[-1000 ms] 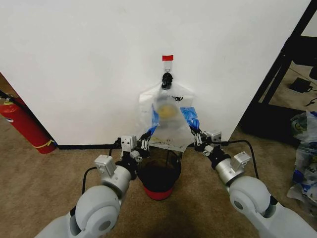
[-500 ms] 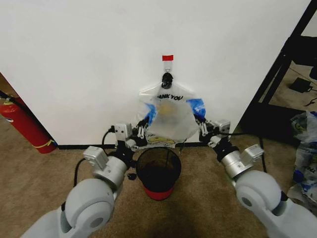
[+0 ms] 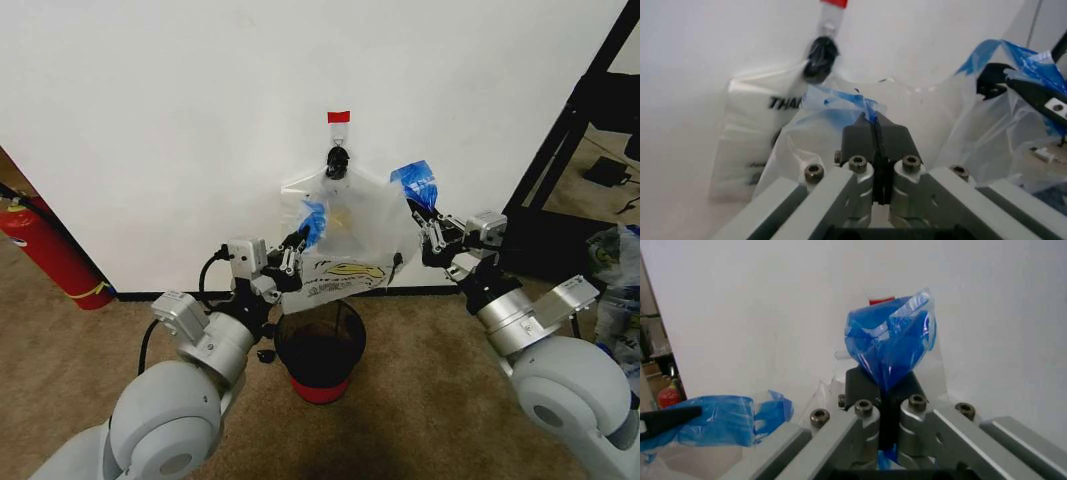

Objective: Pick up the garbage bag from the wall and place it over the trash bin.

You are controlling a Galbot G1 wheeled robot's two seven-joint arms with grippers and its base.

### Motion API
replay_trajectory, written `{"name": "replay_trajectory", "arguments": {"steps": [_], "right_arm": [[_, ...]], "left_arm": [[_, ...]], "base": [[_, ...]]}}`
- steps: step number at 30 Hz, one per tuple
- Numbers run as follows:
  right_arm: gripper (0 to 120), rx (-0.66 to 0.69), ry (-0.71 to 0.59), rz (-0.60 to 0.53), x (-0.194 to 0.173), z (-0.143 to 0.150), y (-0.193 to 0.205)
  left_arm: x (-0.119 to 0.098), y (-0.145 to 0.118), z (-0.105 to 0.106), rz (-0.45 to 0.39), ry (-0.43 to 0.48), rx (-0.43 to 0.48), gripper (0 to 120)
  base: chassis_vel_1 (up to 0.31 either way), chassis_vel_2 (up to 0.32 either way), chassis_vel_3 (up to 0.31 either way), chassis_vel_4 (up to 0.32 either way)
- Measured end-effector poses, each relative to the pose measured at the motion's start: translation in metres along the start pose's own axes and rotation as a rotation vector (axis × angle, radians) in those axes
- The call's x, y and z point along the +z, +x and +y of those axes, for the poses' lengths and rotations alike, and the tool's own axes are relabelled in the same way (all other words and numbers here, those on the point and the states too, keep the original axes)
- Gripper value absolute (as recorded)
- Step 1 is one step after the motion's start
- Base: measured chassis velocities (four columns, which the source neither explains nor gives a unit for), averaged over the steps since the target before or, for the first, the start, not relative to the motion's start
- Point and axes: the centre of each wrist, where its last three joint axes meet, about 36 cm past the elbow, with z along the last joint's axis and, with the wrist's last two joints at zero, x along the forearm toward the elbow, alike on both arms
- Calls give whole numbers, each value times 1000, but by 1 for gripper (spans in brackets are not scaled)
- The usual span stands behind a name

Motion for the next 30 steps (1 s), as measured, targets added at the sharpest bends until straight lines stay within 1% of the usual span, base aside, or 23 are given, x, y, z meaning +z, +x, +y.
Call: {"name": "replay_trajectory", "arguments": {"steps": [2, 7, 10, 12, 15, 17, 19, 22, 26, 28, 30], "right_arm": [[0, 7, -11, 7, 6, 1, -1], [0, 65, -99, 58, 41, 7, -6], [0, 81, -130, 76, 51, 11, -8], [0, 98, -170, 100, 64, 17, -10], [0, 105, -199, 124, 71, 24, -9], [0, 110, -214, 143, 77, 28, -9], [0, 111, -216, 147, 79, 28, -9], [0, 129, -233, 178, 91, 30, -8], [0, 140, -230, 201, 112, 32, -9], [0, 140, -232, 199, 114, 32, -9], [0, 144, -240, 187, 122, 33, -14]], "left_arm": [[4, -1, 1, 6, 6, -11, 0], [25, -5, 10, 35, 31, -82, 0], [30, -2, 11, 45, 41, -101, 0], [38, 4, 11, 65, 67, -134, 0], [48, 11, 9, 83, 95, -164, 0], [55, 16, 7, 96, 117, -183, 0], [57, 17, 6, 100, 124, -188, 0], [70, 20, 5, 108, 148, -217, 0], [85, 14, 6, 104, 167, -243, 0], [87, 13, 7, 103, 169, -245, 0], [94, 6, 8, 98, 177, -258, 0]], "base": [[0, 0, 0, 0], [0, 0, 0, 0], [0, 0, 0, 0], [0, 0, 0, 0], [0, 0, 0, 0], [0, 0, 0, 0], [0, 0, 0, 0], [0, 0, 0, 0], [0, 0, 0, 0], [0, 0, 0, 0], [0, 0, 0, 0]]}}
